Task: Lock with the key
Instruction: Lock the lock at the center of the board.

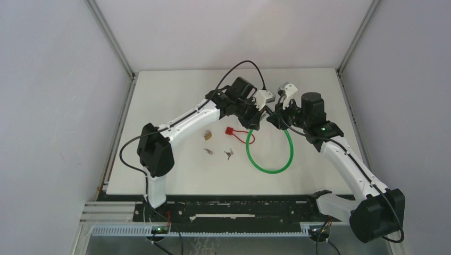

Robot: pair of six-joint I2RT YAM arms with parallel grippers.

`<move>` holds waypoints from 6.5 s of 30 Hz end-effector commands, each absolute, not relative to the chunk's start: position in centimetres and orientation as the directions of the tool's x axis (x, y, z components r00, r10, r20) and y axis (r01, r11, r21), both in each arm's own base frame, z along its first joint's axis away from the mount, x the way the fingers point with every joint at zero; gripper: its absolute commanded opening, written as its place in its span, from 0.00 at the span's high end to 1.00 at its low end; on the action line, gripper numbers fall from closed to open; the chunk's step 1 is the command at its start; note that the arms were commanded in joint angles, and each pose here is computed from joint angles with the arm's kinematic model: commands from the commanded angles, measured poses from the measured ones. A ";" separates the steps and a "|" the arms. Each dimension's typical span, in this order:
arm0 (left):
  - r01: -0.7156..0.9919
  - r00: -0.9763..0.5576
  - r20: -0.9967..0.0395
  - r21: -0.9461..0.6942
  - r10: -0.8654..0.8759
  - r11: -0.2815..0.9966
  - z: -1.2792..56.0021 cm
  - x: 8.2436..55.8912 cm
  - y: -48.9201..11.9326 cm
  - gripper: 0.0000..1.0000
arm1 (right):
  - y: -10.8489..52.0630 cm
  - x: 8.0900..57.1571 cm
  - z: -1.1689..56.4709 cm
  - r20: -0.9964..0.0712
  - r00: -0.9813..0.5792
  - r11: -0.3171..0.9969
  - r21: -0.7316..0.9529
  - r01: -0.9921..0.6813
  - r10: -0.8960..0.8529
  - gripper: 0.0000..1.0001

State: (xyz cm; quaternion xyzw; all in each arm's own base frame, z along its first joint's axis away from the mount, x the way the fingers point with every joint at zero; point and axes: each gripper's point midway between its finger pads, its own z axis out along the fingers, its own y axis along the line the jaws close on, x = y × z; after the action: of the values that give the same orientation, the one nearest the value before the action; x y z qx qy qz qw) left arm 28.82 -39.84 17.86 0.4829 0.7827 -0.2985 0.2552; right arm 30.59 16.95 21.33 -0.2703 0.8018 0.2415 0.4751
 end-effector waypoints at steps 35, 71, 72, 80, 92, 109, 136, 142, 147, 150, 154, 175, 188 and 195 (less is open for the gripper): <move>0.934 -0.352 -0.827 -0.281 0.439 0.220 25.9 28.7 -42.4 1.00 | 17.7 30.6 21.0 -0.912 -0.270 0.722 -0.040 -0.691 -0.309 1.00; 0.986 -0.078 -0.870 0.006 0.487 0.169 24.8 30.0 -39.4 1.00 | 19.9 26.5 19.8 -0.929 -0.220 0.461 0.062 -0.885 -0.299 0.84; 0.984 -0.072 -0.869 0.018 0.490 0.176 24.8 30.2 -39.3 1.00 | 20.0 26.5 19.9 -0.930 -0.209 0.452 0.053 -0.890 -0.301 0.84; 0.960 -0.001 -0.855 0.145 0.519 0.241 25.4 31.2 -37.4 1.00 | 20.8 26.7 21.3 -0.955 -0.022 0.359 -0.091 -0.929 -0.297 0.94; 0.926 0.051 -0.859 0.231 0.509 0.297 24.8 30.3 -35.2 1.00 | 22.8 26.6 20.6 -0.960 0.151 0.346 -0.227 -0.910 -0.235 1.00; 0.951 0.019 -0.885 0.160 0.466 0.265 21.7 27.4 -36.1 0.91 | 21.8 24.2 16.6 -0.943 0.140 0.274 -0.226 -0.935 -0.300 1.00; 0.865 0.122 -0.832 0.357 0.541 0.353 23.6 30.2 -33.6 1.00 | 22.8 25.6 20.7 -0.879 0.357 0.244 -0.439 -0.865 -0.315 1.00; 0.845 0.148 -0.802 0.407 0.579 0.347 22.9 30.4 -32.6 1.00 | 23.1 25.7 20.5 -0.874 0.365 0.221 -0.444 -0.868 -0.322 1.00; 0.859 0.144 -0.801 0.393 0.581 0.329 21.9 29.9 -32.8 1.00 | 22.7 24.9 18.7 -0.877 0.334 0.202 -0.417 -0.886 -0.347 1.00; 0.869 0.138 -0.803 0.379 0.580 0.318 21.0 29.4 -33.3 1.00 | 22.6 24.4 17.5 -0.883 0.305 0.194 -0.389 -0.901 -0.356 1.00; 0.881 0.121 -0.802 0.358 0.585 0.309 19.8 28.9 -33.7 1.00 | 22.4 24.4 16.2 -0.888 0.269 0.188 -0.356 -0.915 -0.372 1.00; 0.906 0.087 -0.820 0.301 0.566 0.297 19.8 27.6 -33.6 0.52 | 20.8 26.0 16.5 -0.924 0.171 0.288 -0.277 -0.917 -0.343 1.00; 0.946 0.109 -0.810 0.263 0.576 0.190 19.7 24.9 -31.7 0.36 | 20.4 26.7 16.8 -0.920 0.170 0.329 -0.292 -0.898 -0.353 1.00; 0.982 0.065 -0.876 0.141 0.478 0.124 23.7 23.6 -30.9 0.35 | 20.4 26.8 16.9 -0.919 0.174 0.329 -0.297 -0.897 -0.355 1.00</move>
State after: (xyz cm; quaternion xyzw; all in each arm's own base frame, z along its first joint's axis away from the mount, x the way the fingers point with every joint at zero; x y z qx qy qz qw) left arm 24.94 -30.82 19.09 0.5886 0.6530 -0.2326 0.4160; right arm 27.45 21.01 19.39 -0.5343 0.5577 0.2341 0.5905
